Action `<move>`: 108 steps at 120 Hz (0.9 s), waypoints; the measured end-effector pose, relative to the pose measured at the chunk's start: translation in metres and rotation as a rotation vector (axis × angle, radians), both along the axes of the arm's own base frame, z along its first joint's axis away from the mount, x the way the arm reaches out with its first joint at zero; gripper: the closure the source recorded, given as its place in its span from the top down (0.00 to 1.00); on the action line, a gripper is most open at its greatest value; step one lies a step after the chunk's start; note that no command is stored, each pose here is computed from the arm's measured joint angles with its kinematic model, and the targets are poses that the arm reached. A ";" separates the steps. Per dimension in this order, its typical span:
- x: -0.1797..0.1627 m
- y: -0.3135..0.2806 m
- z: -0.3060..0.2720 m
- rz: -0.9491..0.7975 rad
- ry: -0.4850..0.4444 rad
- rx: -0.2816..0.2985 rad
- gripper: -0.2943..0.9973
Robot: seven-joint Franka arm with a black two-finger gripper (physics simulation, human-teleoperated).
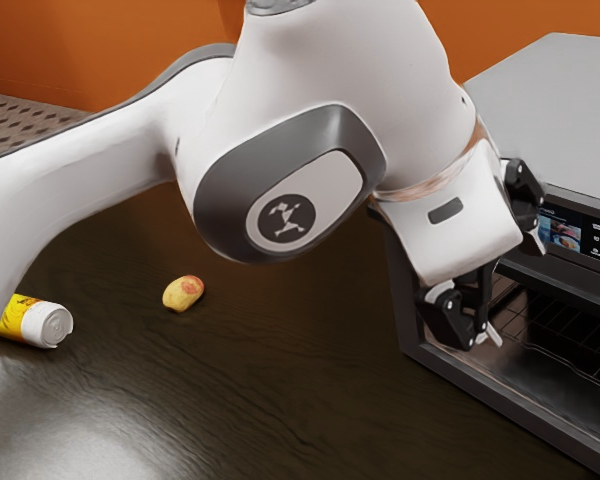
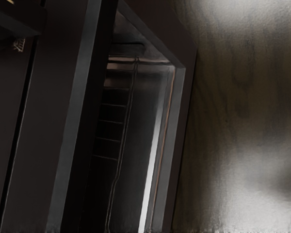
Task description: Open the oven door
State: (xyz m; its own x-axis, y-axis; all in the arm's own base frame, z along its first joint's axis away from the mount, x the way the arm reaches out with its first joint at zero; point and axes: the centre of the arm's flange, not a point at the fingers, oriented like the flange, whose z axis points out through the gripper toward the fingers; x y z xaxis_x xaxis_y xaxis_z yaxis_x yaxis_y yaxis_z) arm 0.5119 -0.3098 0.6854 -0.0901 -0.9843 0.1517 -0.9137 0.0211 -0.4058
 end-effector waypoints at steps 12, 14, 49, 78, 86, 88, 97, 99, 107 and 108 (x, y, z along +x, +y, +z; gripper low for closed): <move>0.009 0.004 -0.010 0.015 0.014 0.006 0.77; 0.010 0.005 -0.010 0.017 0.015 0.007 0.77; 0.023 0.014 -0.013 0.044 0.017 0.005 0.77; 0.026 0.010 -0.024 0.042 0.036 0.010 0.77; 0.028 0.012 -0.025 0.048 0.037 0.010 0.77; 0.029 0.013 -0.025 0.050 0.037 0.011 0.77; 0.032 0.016 -0.028 0.057 0.042 0.012 0.77; 0.032 0.017 -0.028 0.058 0.042 0.012 0.77; 0.032 0.017 -0.032 0.059 0.048 0.016 0.78; 0.032 0.017 -0.033 0.059 0.050 0.017 0.78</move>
